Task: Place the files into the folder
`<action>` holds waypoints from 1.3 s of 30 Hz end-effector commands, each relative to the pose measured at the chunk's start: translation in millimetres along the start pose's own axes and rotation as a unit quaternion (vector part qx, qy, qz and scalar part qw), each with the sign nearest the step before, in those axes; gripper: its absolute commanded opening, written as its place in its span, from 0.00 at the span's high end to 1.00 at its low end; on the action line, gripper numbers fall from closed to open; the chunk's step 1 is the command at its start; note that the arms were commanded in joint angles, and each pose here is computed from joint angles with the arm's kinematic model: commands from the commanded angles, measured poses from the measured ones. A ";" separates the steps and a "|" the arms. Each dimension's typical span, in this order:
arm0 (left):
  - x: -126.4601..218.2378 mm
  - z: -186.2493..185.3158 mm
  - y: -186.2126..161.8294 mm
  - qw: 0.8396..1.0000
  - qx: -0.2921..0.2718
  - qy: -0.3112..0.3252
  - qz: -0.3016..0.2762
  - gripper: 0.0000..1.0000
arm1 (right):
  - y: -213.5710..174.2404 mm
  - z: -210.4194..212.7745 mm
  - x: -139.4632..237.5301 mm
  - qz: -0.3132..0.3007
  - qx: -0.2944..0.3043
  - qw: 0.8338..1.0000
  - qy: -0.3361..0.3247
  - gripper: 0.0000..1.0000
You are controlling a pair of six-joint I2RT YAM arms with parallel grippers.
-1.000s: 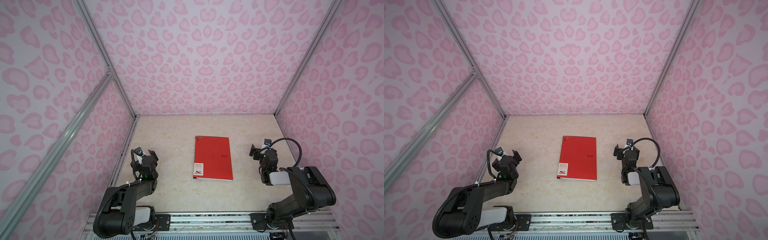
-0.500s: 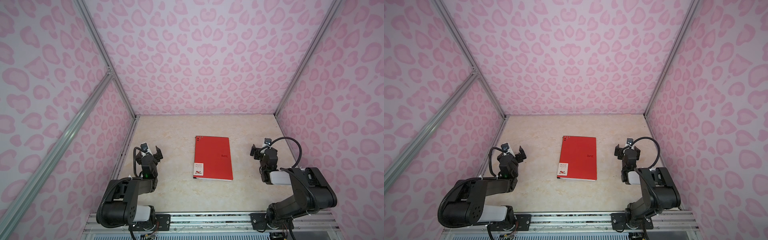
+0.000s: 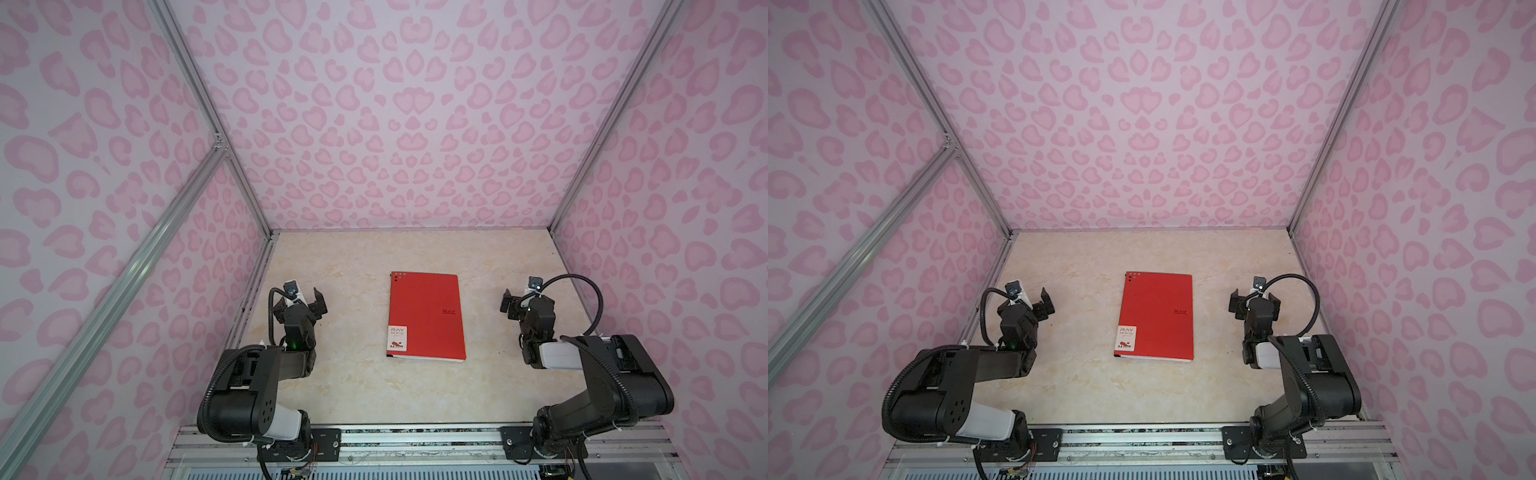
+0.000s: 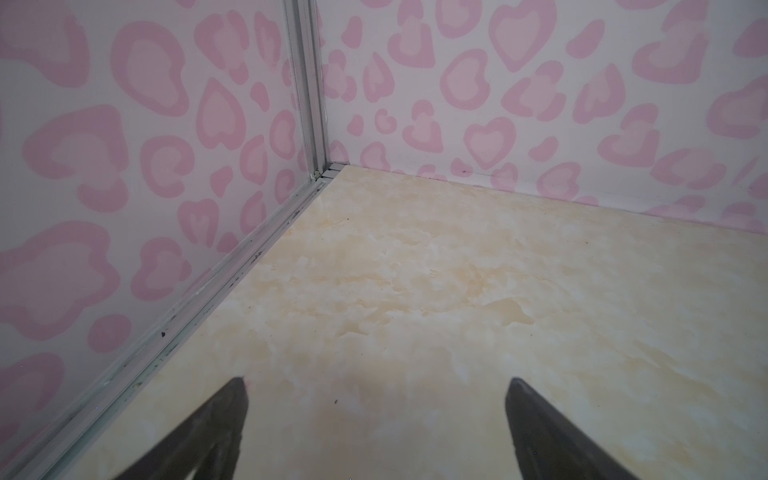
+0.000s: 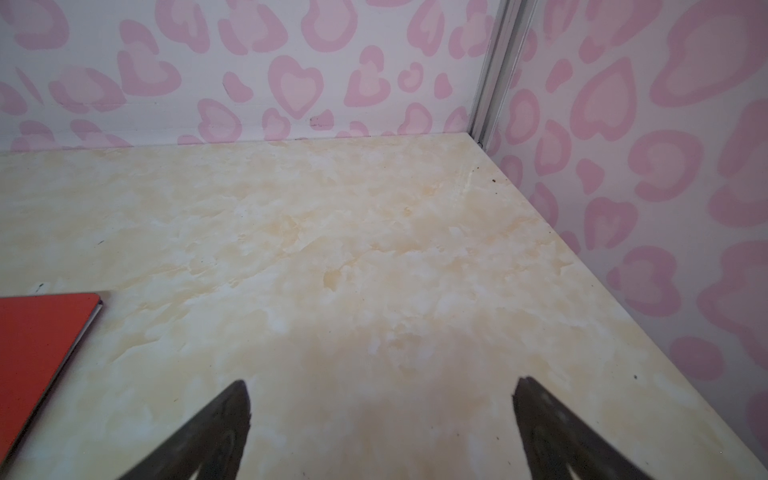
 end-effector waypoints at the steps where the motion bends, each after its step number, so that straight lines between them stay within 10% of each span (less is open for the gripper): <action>1: -1.6 -0.7 0.7 1.000 -0.004 -0.003 0.000 0.02 | 4.6 -0.1 -0.2 -0.011 0.002 1.000 -0.004 0.00; 39: -2.1 -0.6 1.3 1.000 -0.004 -0.003 0.000 0.02 | 4.7 0.0 -0.3 -0.011 0.002 1.000 -0.003 0.00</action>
Point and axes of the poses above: each gripper's point midway between its finger pads, its own x axis back along the fingers, its own z axis along the line the jaws close on, y = z × x, the point moved 3 cm from there along x, back along the fingers, and after that the axes turned 15 degrees about -x, right-handed, at the moved point
